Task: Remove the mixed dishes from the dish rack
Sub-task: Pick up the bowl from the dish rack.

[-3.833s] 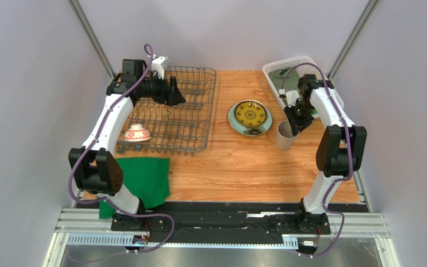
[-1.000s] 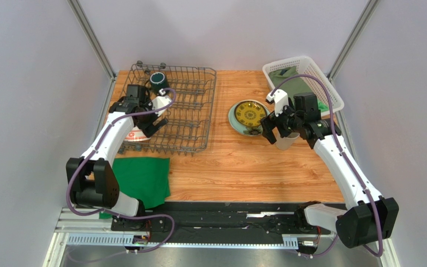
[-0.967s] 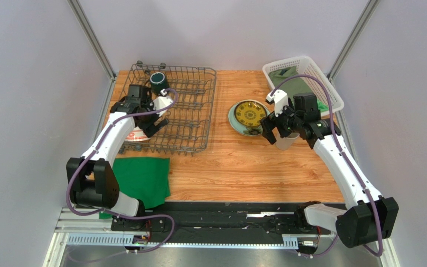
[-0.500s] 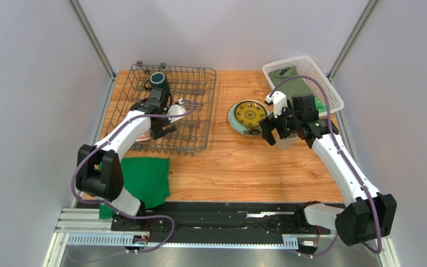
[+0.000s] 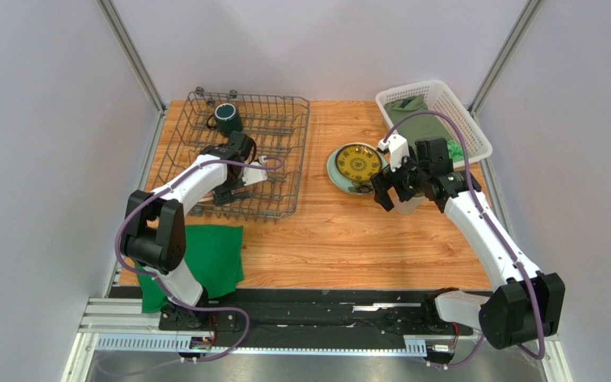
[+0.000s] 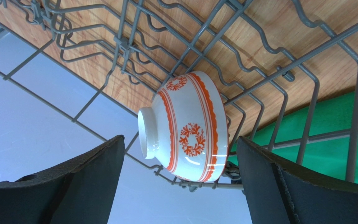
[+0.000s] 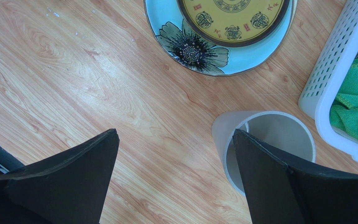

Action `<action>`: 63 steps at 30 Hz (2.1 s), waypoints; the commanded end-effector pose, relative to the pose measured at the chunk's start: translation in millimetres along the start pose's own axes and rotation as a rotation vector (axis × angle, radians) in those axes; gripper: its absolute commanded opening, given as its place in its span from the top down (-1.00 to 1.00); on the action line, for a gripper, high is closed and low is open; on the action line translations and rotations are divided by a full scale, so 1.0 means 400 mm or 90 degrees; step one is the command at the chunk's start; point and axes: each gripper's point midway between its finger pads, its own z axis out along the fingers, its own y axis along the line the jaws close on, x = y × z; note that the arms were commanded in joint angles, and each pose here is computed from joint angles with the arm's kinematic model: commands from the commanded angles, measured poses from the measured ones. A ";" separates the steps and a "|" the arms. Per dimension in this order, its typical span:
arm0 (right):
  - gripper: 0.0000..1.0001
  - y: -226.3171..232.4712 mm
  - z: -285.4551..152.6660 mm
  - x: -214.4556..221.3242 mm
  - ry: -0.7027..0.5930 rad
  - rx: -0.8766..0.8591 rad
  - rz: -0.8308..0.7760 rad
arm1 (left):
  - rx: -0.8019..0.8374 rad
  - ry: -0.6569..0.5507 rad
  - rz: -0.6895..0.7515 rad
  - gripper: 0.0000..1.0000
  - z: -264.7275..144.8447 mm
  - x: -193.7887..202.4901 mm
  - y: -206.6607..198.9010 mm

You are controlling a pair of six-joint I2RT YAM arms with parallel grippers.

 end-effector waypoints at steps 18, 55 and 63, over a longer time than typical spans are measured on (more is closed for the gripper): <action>-0.98 -0.002 0.019 0.002 0.004 -0.006 -0.017 | -0.004 0.063 0.043 -0.96 0.015 0.011 0.028; -0.98 0.001 0.043 0.031 0.037 -0.023 -0.020 | 0.022 0.164 0.014 -0.98 0.065 0.077 0.026; -0.98 0.000 0.045 0.035 0.043 -0.022 -0.022 | 0.034 0.179 0.012 -0.98 0.074 0.085 0.012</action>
